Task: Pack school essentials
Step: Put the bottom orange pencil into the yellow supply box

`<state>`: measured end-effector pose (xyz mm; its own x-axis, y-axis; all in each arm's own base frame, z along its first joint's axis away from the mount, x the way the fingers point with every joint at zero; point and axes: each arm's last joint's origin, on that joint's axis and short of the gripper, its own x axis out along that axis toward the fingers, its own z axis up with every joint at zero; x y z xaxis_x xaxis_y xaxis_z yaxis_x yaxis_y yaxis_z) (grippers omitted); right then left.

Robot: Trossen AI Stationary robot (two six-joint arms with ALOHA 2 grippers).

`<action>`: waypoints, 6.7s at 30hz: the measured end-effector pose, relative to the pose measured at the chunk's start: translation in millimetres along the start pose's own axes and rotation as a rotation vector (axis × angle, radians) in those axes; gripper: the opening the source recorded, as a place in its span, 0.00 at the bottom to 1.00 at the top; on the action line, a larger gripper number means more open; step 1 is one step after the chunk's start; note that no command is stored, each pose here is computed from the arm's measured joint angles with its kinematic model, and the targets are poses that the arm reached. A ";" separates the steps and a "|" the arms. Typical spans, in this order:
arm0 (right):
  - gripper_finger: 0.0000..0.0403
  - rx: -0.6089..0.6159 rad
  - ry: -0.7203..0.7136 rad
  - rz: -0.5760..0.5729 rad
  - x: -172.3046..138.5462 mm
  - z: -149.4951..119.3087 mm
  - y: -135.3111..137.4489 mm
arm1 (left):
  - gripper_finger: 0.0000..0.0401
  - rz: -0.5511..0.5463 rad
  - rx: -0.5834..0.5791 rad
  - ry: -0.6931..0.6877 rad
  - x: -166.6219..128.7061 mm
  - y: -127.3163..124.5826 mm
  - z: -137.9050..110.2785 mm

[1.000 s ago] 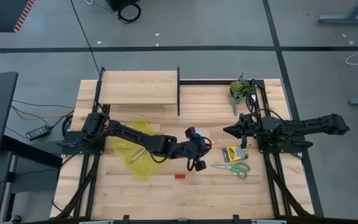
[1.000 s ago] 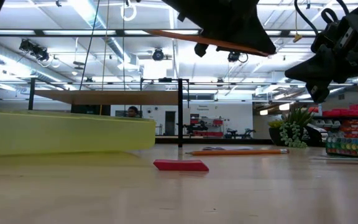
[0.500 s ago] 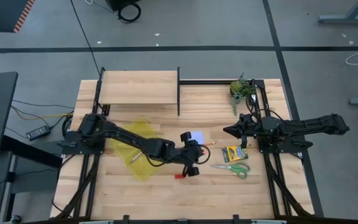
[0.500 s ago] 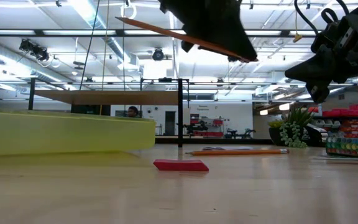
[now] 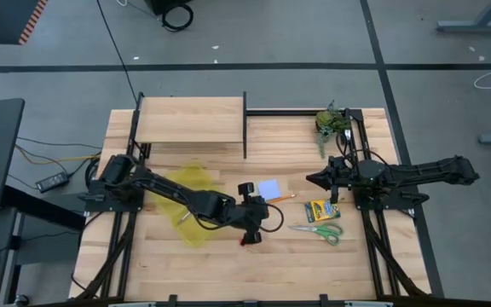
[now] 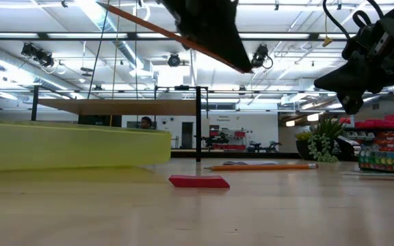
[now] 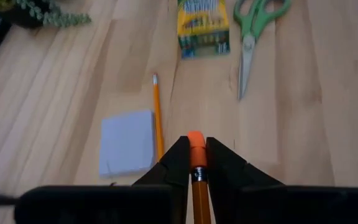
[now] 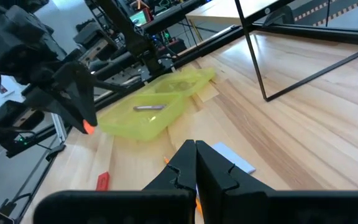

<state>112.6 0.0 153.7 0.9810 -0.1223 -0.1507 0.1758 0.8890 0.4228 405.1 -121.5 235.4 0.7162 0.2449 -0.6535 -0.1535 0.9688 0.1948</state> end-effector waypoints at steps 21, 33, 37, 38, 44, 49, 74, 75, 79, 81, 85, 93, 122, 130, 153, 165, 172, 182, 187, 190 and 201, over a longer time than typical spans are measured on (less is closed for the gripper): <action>0.02 -0.001 0.004 -0.002 0.0 -0.4 -0.2 | 0.10 0.094 0.039 0.043 -74.4 36.6 9.6; 0.02 -0.001 0.004 -0.002 0.0 -0.3 -0.2 | 0.10 0.103 0.078 0.079 -82.7 43.2 -8.0; 0.02 -0.001 0.004 -0.002 0.0 -0.3 -0.2 | 0.10 0.086 0.021 0.038 -91.1 52.5 -31.4; 0.02 -0.001 0.004 -0.002 0.0 -0.4 -0.2 | 0.10 0.078 0.008 0.019 -94.0 55.4 -36.2; 0.02 -0.001 0.008 -0.004 0.3 -0.7 -0.3 | 0.10 0.054 -0.089 -0.110 -104.0 73.3 -64.2; 0.02 -0.003 0.014 -0.007 0.4 -1.3 -0.6 | 0.10 0.051 -0.175 -0.160 -102.5 82.8 -89.3; 0.02 -0.003 0.015 -0.007 0.4 -1.4 -0.6 | 0.11 0.154 -0.494 -0.311 -74.2 82.5 -160.0; 0.02 -0.003 0.014 -0.008 0.4 -1.4 -0.7 | 0.11 0.164 -0.499 -0.311 -74.3 81.7 -162.0; 0.02 -0.003 0.015 -0.007 0.4 -1.4 -0.6 | 0.09 0.205 -0.545 -0.334 -75.3 79.2 -169.3; 0.02 -0.003 0.015 -0.007 0.4 -1.4 -0.6 | 0.09 0.225 -0.578 -0.351 -74.8 78.3 -173.9; 0.02 -0.003 0.015 -0.008 0.4 -1.4 -0.6 | 0.11 0.274 -0.617 -0.375 -71.9 75.7 -181.8; 0.02 -0.003 0.014 -0.008 0.4 -1.4 -0.7 | 0.10 0.280 -0.604 -0.360 -58.5 65.6 -188.5; 0.02 -0.003 0.015 -0.007 0.4 -1.4 -0.6 | 0.12 0.303 -0.583 -0.373 -36.6 49.6 -199.6; 0.02 -0.003 0.015 -0.008 0.4 -1.4 -0.6 | 0.11 0.332 -0.573 -0.376 -35.7 50.0 -200.8; 0.02 -0.003 0.015 -0.008 0.4 -1.4 -0.6 | 0.12 0.333 -0.548 -0.369 -35.6 49.9 -201.1; 0.02 -0.003 0.015 -0.008 0.4 -1.4 -0.7 | 0.11 0.331 -0.546 -0.346 -26.4 45.7 -209.1; 0.02 -0.003 0.015 -0.008 0.4 -1.4 -0.6 | 0.12 0.323 -0.545 -0.356 -21.7 42.4 -210.8; 0.02 -0.003 0.015 -0.007 0.4 -1.4 -0.6 | 0.12 0.327 -0.527 -0.346 -20.4 41.7 -212.7; 0.02 -0.003 0.015 -0.008 0.4 -1.4 -0.7 | 0.11 0.321 -0.517 -0.337 -19.4 38.8 -215.8; 0.02 -0.003 0.015 -0.008 0.4 -1.4 -0.6 | 0.12 0.316 -0.509 -0.328 -19.1 37.2 -218.0; 0.02 -0.003 0.015 -0.008 0.4 -1.4 -0.7 | 0.12 0.312 -0.509 -0.328 -19.2 36.0 -218.5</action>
<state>112.7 -0.1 152.2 0.9783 -0.1227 -0.1670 0.1831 0.8893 0.4192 237.1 -82.8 95.1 0.7433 0.5695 -0.3510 -0.6304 0.7719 -0.0825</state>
